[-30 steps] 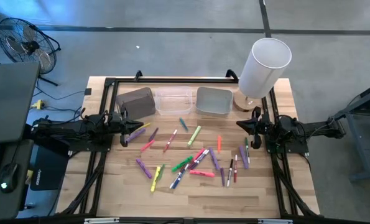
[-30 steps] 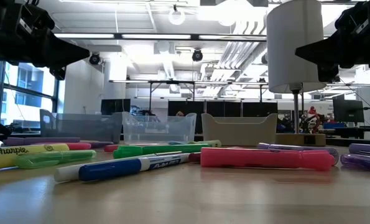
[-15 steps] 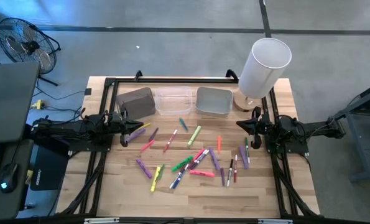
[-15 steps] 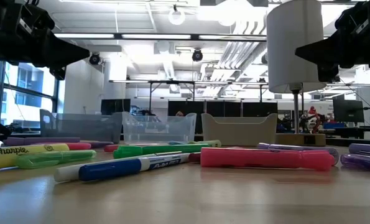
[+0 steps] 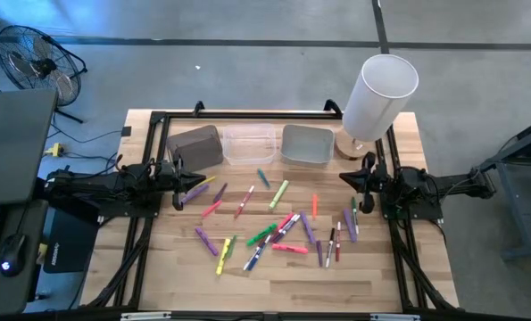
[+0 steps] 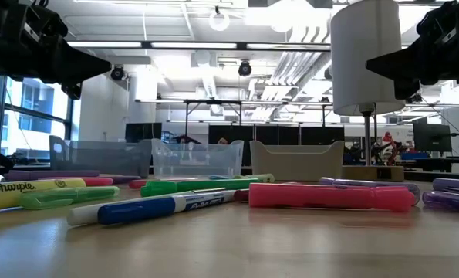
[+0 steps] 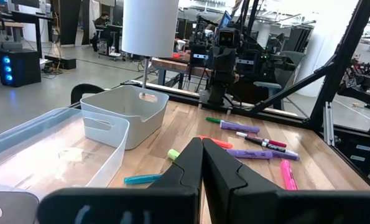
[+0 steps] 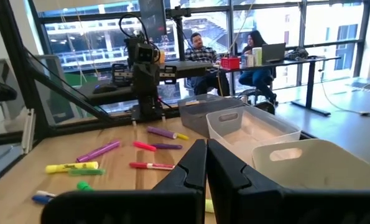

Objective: Pick & Place Markers
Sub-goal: Put the yellow highlighter pen into the gray bin

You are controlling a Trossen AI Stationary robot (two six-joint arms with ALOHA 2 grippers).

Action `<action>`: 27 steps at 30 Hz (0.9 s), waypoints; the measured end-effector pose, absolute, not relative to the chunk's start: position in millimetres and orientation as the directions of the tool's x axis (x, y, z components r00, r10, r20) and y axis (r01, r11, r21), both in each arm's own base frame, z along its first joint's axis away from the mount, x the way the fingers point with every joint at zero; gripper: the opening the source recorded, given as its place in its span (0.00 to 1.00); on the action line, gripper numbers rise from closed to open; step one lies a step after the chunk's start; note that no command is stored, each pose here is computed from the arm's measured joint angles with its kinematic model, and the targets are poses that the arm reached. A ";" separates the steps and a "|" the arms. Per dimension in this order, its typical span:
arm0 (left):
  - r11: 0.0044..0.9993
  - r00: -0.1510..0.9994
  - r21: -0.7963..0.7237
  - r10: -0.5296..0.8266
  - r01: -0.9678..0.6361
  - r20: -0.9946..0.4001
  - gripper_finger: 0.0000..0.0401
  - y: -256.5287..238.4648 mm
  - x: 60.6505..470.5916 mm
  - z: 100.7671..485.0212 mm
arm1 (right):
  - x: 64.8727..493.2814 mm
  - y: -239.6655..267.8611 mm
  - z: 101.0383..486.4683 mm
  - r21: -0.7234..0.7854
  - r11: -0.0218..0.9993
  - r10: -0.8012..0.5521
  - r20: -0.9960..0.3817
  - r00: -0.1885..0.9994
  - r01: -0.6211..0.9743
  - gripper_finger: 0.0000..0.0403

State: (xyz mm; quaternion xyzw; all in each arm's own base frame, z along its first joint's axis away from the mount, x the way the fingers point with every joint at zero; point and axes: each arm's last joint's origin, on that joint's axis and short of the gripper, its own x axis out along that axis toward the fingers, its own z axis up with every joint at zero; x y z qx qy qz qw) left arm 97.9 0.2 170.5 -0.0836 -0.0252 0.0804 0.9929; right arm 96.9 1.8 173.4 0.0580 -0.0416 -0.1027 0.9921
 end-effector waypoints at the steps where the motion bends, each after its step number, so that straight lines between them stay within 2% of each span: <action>1: 0.973 0.986 -0.170 0.162 -0.154 0.037 0.00 0.1 97.9 170.5 | 96.9 1.8 173.4 0.130 0.971 -0.209 0.070 0.975 0.199 0.00; 19: 0.973 0.986 -0.170 0.161 -0.153 0.037 0.00 0.1 97.9 170.5 | 96.9 1.7 173.8 0.221 0.956 -0.214 0.073 0.974 0.193 0.00; 23: 0.973 0.986 -0.170 0.161 -0.153 0.037 0.00 0.1 97.9 170.5 | 96.4 -0.4 174.1 0.208 0.944 -0.278 0.075 0.958 0.257 0.00; 27: 0.973 0.986 -0.170 0.162 -0.153 0.037 0.00 0.1 97.9 170.5 | 96.9 0.6 180.7 0.228 0.946 -0.263 0.132 0.956 0.229 0.00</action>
